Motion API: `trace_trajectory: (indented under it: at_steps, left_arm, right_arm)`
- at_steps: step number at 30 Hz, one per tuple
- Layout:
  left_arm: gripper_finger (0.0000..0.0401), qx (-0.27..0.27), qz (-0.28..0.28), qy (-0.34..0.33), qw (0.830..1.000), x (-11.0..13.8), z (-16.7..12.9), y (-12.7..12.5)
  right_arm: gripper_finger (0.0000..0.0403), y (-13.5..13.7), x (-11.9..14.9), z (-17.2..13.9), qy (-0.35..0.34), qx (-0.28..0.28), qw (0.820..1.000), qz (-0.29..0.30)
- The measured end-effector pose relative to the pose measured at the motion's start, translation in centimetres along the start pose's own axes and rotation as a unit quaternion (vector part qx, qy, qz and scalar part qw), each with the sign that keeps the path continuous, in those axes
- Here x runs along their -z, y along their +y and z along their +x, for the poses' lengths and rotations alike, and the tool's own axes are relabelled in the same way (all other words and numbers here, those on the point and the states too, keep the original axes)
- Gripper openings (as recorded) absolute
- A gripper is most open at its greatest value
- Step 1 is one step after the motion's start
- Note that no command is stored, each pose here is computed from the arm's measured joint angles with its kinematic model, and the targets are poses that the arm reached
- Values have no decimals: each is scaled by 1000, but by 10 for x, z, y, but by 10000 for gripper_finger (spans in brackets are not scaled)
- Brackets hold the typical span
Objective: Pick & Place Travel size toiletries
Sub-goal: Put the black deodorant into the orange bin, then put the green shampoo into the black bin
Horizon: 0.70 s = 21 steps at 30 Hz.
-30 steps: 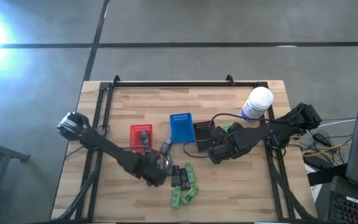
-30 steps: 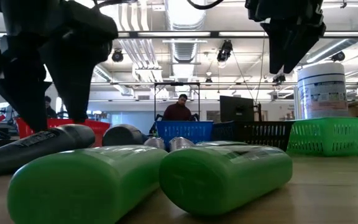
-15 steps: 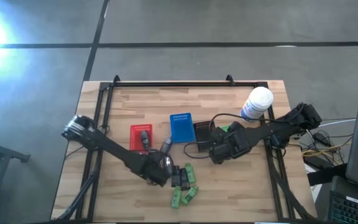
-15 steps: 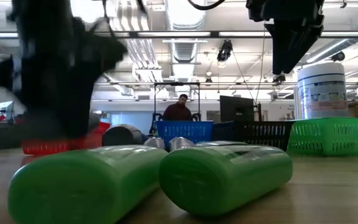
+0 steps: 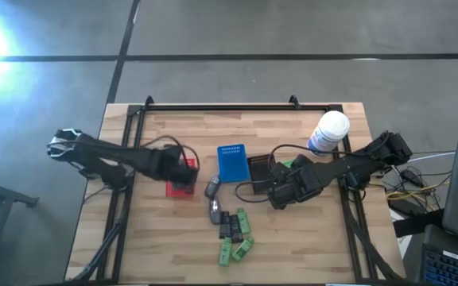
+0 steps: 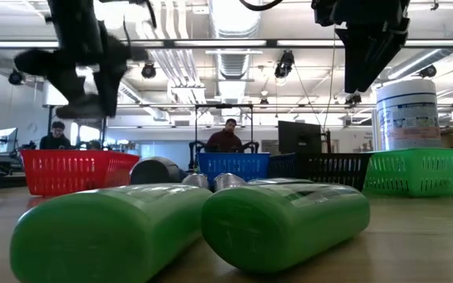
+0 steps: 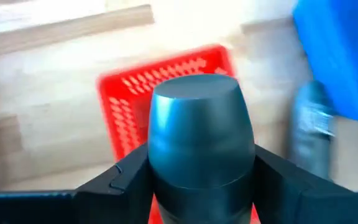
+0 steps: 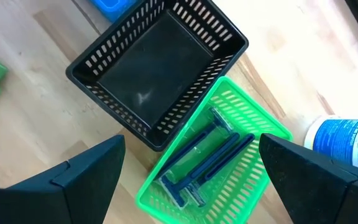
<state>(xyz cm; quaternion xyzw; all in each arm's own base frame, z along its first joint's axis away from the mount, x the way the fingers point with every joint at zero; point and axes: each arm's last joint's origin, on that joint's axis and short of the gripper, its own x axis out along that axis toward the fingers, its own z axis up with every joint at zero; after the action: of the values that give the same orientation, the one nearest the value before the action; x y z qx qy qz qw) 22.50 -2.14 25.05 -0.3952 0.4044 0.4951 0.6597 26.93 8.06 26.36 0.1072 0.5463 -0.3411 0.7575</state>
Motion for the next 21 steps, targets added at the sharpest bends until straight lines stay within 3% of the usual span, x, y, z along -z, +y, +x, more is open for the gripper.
trace_trajectory:
  at_steps: [2,5,9,13,16,21]
  left_arm:
    - [231,-8,1,15,1000,-5,13,5]
    - [309,-24,3,61,998,-7,25,11]
    - [383,-4,38,77,996,-8,20,11]
    - [384,88,117,49,988,-10,-3,-2]
    - [372,183,218,29,958,-3,-15,-17]
    - [364,198,315,24,928,13,-20,-16]
  right_arm:
    - [368,1,0,0,-2,-4,1000,2]
    - [368,2,-1,0,-1,-8,1000,4]
    - [368,3,-2,0,-5,-17,1000,-5]
    - [368,9,-3,0,13,-66,997,-27]
    - [368,20,-4,3,41,-126,991,-18]
    - [368,58,-3,21,81,-197,975,58]
